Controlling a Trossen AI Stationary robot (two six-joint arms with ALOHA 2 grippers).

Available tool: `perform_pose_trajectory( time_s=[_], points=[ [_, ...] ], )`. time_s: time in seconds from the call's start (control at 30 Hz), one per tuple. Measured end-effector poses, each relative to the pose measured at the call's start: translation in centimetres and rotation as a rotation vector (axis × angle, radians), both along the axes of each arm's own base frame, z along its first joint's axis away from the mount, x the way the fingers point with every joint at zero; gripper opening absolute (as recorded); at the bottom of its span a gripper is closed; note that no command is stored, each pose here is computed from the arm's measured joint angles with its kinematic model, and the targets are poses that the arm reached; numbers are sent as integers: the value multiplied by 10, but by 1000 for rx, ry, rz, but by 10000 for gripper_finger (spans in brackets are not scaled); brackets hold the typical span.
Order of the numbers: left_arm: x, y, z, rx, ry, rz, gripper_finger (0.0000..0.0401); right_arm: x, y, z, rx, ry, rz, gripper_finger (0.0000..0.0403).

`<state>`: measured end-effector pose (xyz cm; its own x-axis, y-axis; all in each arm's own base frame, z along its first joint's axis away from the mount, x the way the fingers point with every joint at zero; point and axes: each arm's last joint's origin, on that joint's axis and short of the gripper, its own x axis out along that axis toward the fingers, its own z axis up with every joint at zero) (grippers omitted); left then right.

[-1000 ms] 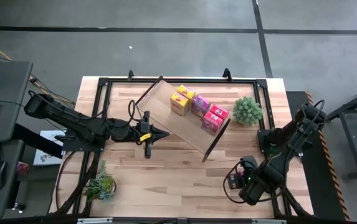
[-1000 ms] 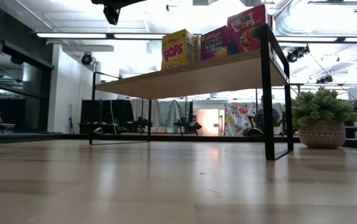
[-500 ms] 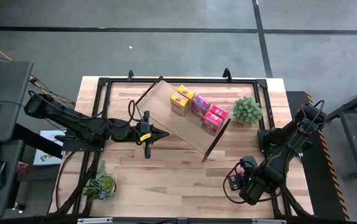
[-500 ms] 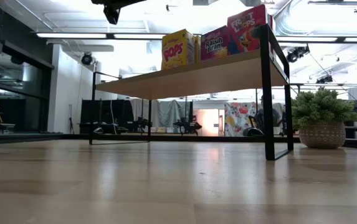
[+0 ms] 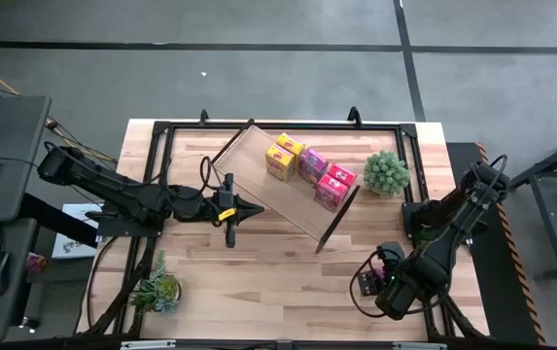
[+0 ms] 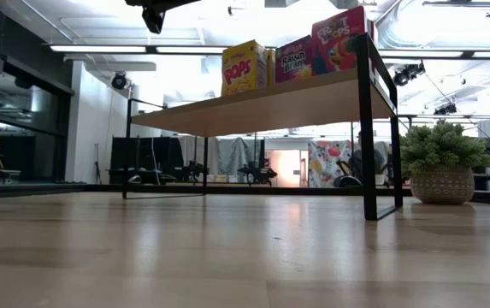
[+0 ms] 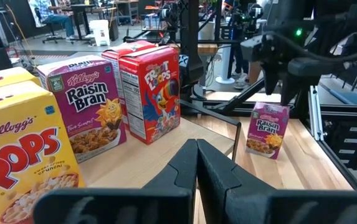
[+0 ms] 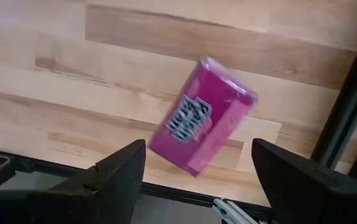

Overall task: Stack cereal on shelf
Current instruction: Put the purple cereal box on the shelf

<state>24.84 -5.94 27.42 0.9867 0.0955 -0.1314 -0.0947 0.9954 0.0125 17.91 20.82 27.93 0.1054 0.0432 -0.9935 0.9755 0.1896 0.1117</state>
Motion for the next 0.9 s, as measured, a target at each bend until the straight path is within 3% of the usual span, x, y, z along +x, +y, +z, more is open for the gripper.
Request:
perform_pose_trajectory(
  time_s=[0.2, 0.47, 0.9],
  points=[
    [0, 0, 0, -1, 3, 0, 0, -4, 1, 12, -55, -60, -35, 287],
    [0, 0, -1, 0, 6, 0, 0, -2, 12, -4, -53, 64, -79, 287],
    [0, 0, -1, -8, 6, 1, 0, 9, 11, -13, -110, 34, -91, 287]
  ],
)
